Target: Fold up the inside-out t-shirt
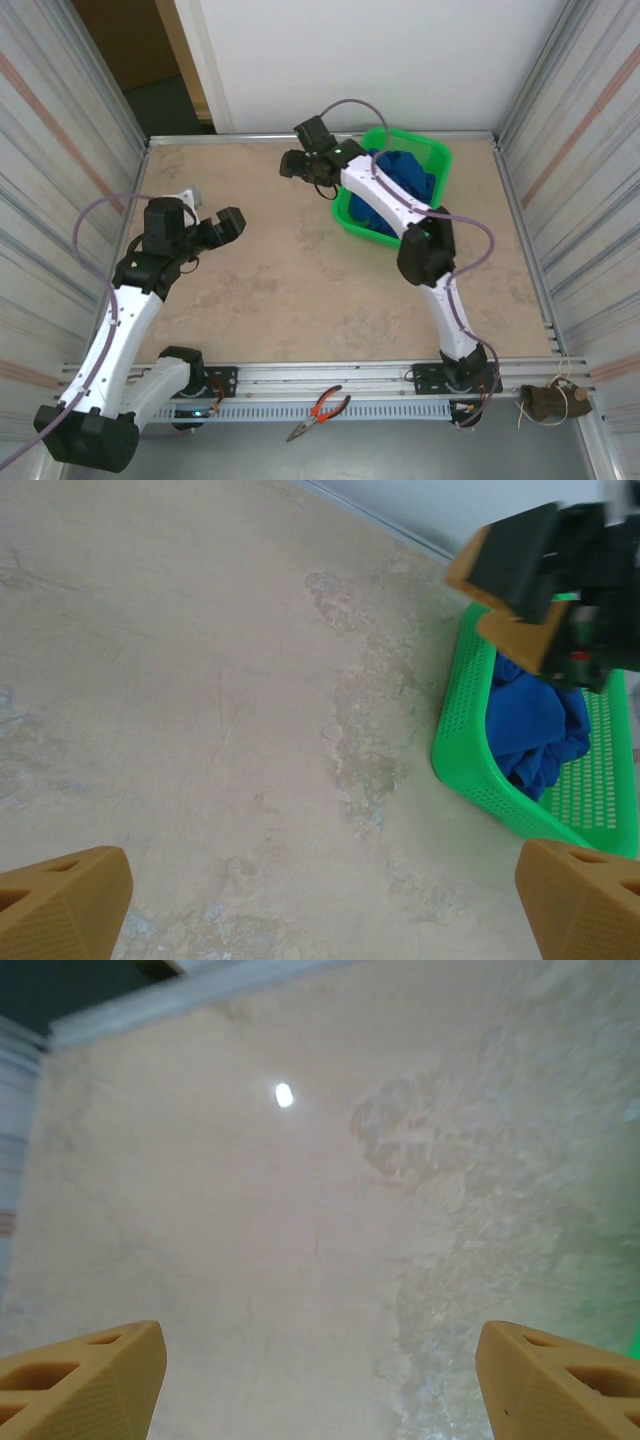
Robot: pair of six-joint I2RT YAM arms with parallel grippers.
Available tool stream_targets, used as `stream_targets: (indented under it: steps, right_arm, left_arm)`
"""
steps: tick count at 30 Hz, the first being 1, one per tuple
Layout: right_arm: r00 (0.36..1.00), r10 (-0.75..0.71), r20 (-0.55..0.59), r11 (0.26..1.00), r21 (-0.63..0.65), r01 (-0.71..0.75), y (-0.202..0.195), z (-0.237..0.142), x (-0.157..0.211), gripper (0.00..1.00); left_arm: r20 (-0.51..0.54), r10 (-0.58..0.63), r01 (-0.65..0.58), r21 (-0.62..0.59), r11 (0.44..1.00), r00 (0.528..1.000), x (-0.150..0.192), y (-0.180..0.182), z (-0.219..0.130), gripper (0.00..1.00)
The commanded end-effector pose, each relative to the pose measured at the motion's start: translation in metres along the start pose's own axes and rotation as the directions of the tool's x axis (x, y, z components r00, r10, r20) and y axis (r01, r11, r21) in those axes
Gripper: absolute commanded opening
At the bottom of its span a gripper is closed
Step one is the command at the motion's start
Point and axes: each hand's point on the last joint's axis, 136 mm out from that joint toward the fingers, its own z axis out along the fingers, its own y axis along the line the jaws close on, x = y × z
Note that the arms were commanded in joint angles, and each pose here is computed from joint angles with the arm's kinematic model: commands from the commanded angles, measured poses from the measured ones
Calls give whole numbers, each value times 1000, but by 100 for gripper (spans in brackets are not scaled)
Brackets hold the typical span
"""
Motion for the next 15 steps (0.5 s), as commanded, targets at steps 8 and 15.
stream_targets:
  steps: [8, 15]
  right_arm:
    - [989, 29, -143, 970, 242, 7, -71, 12, 27, 78]
    - [990, 57, -127, 939, 343, -10, -135, -16, 14, 80]
  left_arm:
    - [-3, -15, 15, 10, 1000, 1000, 5, 1, 10, 99]
    - [-23, -28, 28, 19, 999, 999, 10, 1, 18, 99]
